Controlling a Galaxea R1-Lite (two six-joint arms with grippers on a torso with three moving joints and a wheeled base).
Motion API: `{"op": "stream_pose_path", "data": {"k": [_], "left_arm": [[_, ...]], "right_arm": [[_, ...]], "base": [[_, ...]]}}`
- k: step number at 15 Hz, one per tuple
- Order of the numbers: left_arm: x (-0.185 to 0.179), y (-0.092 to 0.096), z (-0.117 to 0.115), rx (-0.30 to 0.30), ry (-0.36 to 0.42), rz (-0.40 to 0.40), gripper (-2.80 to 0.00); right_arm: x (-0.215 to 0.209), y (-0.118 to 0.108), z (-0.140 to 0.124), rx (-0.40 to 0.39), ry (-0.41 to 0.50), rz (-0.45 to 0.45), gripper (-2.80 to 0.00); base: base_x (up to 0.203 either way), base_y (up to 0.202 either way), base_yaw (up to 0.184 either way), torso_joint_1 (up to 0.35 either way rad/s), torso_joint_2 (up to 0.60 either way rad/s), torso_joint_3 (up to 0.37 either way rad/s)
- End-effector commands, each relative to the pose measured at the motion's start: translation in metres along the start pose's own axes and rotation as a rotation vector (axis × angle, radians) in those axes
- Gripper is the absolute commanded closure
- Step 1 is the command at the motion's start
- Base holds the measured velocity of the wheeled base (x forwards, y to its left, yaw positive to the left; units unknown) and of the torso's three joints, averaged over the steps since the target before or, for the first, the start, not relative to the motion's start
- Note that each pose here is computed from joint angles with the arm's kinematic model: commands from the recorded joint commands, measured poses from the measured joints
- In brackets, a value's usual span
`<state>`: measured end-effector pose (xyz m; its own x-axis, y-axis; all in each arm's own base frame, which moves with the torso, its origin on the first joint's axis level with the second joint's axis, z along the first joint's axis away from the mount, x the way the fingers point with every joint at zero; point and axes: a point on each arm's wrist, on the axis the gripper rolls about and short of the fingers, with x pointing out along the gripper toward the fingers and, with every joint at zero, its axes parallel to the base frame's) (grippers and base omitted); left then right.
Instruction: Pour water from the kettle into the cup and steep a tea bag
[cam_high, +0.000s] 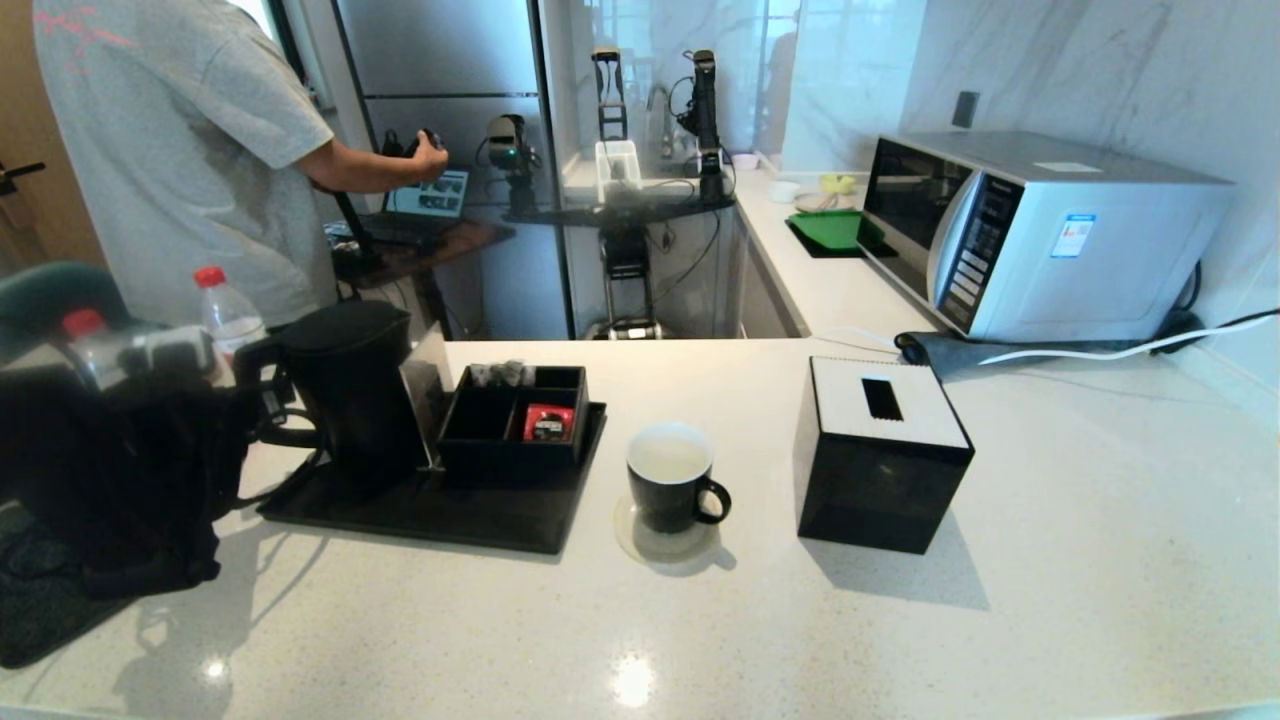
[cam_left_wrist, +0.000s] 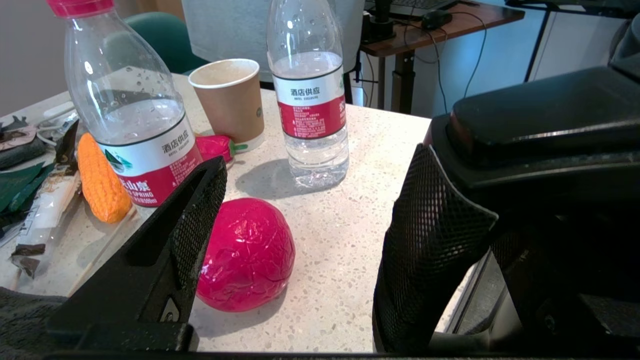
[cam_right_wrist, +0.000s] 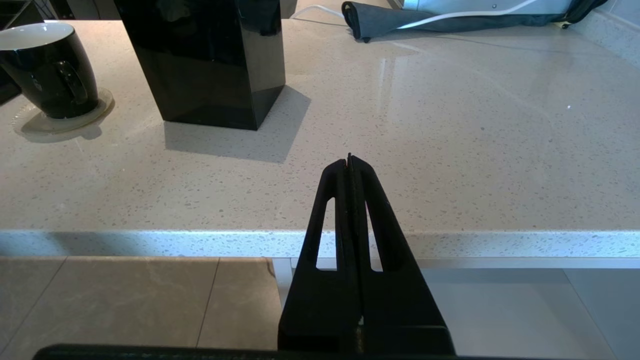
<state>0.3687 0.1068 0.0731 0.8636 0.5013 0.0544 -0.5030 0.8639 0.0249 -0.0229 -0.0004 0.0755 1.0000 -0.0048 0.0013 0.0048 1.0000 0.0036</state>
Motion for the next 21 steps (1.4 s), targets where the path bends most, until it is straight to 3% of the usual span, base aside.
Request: {"op": "stream_pose_path", "data": {"k": [1,4,5,6,21], "left_arm": [[0.0015,0.0006,0.0076,-0.015,-0.058,0.006,-2.8],[0.0034,0.0,0.0065,-0.014,-0.06,0.006,-2.8],[0.0039,-0.0001,0.0066,-0.014,-0.062,0.006,-0.9],[0.0047,-0.0003,0.0064,-0.015,-0.063,0.007,0.0],[0.0067,-0.0013,0.0116,-0.022,-0.084,0.004,0.0]], "right_arm": [[0.0001,0.0,0.0,-0.001,0.001,0.0,0.0],[0.0001,0.0,0.0,-0.001,0.001,0.0,0.0],[0.0,0.0,0.0004,-0.001,0.0,0.0,0.0],[0.0001,0.0,0.0,-0.001,0.001,0.0,0.0],[0.0001,0.0,0.0,-0.001,0.001,0.0,0.0]], "base": [[0.0,0.0,0.0,0.0,0.0,0.0],[0.0,0.0,0.0,0.0,0.0,0.0],[0.0,0.0,0.0,0.0,0.0,0.0],[0.0,0.0,0.0,0.0,0.0,0.0],[0.0,0.0,0.0,0.0,0.0,0.0]]}}
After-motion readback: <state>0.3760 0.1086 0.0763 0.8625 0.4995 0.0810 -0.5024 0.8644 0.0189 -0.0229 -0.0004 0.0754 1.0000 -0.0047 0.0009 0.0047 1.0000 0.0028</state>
